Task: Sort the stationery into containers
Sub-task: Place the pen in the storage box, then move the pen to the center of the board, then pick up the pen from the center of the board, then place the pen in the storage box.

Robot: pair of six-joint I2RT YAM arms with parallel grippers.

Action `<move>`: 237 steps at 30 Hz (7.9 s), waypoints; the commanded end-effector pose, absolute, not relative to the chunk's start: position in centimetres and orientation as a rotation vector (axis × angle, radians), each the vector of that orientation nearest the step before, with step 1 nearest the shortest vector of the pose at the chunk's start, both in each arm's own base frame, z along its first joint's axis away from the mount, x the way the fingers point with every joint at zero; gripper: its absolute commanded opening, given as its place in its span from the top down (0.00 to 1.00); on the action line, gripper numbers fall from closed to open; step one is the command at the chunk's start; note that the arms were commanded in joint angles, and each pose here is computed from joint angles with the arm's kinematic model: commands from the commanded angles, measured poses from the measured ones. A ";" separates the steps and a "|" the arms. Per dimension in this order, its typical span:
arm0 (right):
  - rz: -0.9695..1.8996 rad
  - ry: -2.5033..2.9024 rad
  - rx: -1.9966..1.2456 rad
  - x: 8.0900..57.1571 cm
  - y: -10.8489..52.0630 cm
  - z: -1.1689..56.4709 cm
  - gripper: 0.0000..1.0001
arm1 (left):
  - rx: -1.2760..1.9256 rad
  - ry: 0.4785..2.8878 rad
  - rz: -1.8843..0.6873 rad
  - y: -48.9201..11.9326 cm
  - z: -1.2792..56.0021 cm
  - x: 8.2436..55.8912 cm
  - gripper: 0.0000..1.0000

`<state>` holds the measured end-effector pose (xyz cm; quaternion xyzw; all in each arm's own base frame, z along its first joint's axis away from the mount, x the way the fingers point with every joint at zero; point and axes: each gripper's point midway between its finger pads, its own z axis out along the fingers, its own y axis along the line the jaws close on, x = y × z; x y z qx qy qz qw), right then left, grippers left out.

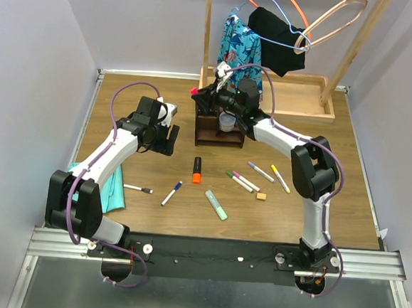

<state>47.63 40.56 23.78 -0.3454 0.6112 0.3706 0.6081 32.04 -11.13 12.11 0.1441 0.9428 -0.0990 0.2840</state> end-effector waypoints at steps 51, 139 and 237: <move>0.522 1.648 -0.676 37.0 27.2 32.2 0.54 | 1.675 2.068 -0.640 -17.0 9.0 23.9 0.93; 0.310 1.809 -0.399 35.1 13.3 27.6 0.46 | 1.609 2.348 -0.342 -26.2 0.9 29.3 0.55; 0.527 1.906 -1.135 33.1 19.8 22.7 0.44 | 0.352 1.581 -0.145 -15.5 31.2 43.0 0.01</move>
